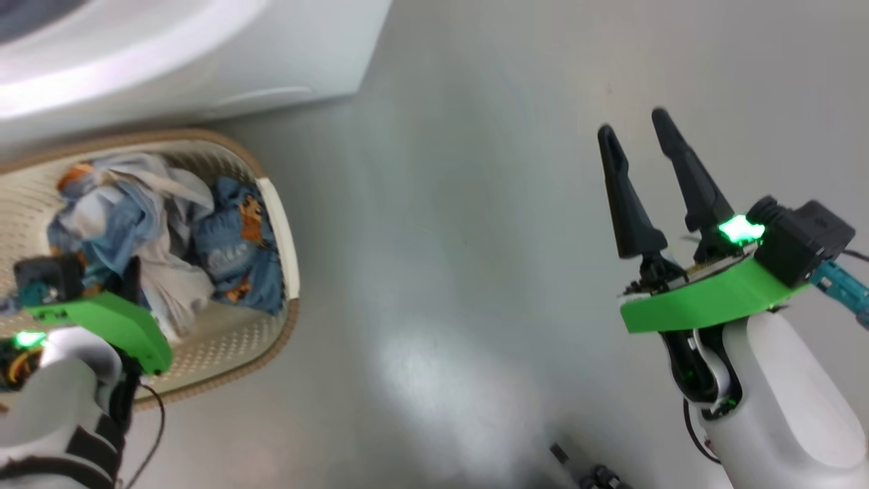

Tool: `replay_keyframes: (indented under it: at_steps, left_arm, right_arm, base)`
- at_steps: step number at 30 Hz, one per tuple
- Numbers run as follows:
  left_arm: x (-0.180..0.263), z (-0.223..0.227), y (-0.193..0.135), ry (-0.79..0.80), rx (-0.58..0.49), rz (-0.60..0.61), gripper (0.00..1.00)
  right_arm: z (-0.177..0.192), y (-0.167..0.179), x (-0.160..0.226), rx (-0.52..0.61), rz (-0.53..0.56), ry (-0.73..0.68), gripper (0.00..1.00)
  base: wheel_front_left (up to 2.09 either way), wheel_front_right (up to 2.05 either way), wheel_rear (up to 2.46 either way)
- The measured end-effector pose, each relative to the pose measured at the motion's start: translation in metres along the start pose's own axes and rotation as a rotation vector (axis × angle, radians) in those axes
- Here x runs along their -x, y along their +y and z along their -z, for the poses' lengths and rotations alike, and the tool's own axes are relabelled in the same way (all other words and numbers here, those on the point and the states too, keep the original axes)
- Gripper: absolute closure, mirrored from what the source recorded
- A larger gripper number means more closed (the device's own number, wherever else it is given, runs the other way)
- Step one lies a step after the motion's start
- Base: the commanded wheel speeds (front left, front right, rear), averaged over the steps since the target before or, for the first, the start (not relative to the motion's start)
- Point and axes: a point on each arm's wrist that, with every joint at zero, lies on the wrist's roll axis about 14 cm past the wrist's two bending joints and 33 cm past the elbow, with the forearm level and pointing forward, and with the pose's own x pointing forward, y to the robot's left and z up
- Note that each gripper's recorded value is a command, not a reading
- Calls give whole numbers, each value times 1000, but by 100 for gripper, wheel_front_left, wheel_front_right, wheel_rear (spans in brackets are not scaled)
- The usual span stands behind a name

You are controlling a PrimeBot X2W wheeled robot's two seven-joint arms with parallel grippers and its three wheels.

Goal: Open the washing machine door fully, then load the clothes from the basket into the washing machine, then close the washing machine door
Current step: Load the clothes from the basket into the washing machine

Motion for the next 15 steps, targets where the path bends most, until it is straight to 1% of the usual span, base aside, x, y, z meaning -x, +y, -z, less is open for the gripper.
replay_keyframes:
  at_steps: [8, 15]
  left_arm:
    - [48, -15, -3, -92, 16, -5, 100]
    - [92, -50, -6, -256, 27, 3, 100]
  right_arm:
    - [-22, 7, 25, 0, -10, -30, 0]
    - [-42, 14, 48, -1, -20, -71, 0]
  base:
    - [0, 0, 0]
    - [0, 0, 0]
